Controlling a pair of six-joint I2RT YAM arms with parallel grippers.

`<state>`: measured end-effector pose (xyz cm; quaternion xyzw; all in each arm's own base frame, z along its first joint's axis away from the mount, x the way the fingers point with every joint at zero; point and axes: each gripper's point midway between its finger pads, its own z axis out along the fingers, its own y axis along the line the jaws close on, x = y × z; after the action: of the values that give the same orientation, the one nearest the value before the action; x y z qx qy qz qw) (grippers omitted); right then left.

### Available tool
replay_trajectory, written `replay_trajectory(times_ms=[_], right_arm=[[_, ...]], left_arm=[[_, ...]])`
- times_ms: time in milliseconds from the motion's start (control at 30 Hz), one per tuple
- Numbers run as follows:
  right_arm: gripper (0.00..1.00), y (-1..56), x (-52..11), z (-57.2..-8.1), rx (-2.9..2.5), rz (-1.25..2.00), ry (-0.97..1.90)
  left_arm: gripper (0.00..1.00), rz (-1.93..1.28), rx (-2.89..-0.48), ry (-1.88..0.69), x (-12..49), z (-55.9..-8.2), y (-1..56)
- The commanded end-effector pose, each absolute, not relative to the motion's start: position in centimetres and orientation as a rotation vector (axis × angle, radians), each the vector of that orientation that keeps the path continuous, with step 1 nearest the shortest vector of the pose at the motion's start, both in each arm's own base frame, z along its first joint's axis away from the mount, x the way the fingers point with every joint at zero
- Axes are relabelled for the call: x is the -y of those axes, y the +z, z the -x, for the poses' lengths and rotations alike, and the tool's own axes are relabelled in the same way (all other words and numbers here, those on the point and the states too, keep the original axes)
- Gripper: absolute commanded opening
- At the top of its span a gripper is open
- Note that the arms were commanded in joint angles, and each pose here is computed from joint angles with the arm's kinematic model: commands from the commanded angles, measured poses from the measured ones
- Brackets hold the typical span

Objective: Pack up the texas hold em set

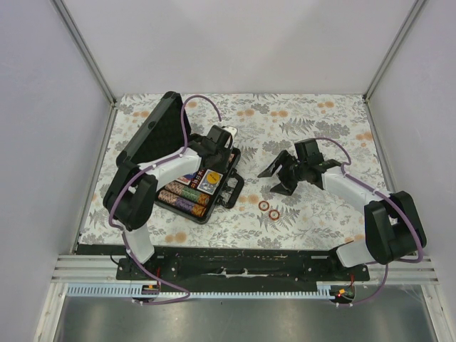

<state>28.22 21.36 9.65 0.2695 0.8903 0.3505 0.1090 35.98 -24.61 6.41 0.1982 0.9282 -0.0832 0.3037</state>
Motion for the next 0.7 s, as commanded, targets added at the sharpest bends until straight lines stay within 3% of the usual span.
replay_trajectory(times_ms=[0, 333, 667], right_arm=[[0.77, 9.7, -21.5, -28.3, -2.610, -0.790, 1.056], [0.78, 9.2, -20.8, -28.0, -2.659, -0.694, 0.966], [0.78, 5.6, -18.2, -26.2, -2.834, -0.261, 0.481]], left_arm=[[0.29, -0.536, -2.411, -0.208, 24.9, -36.8, 7.7], [0.32, -0.448, -2.272, -0.313, 25.2, -36.4, 13.7], [0.43, -0.360, -2.144, -0.491, 24.9, -33.6, 19.2]])
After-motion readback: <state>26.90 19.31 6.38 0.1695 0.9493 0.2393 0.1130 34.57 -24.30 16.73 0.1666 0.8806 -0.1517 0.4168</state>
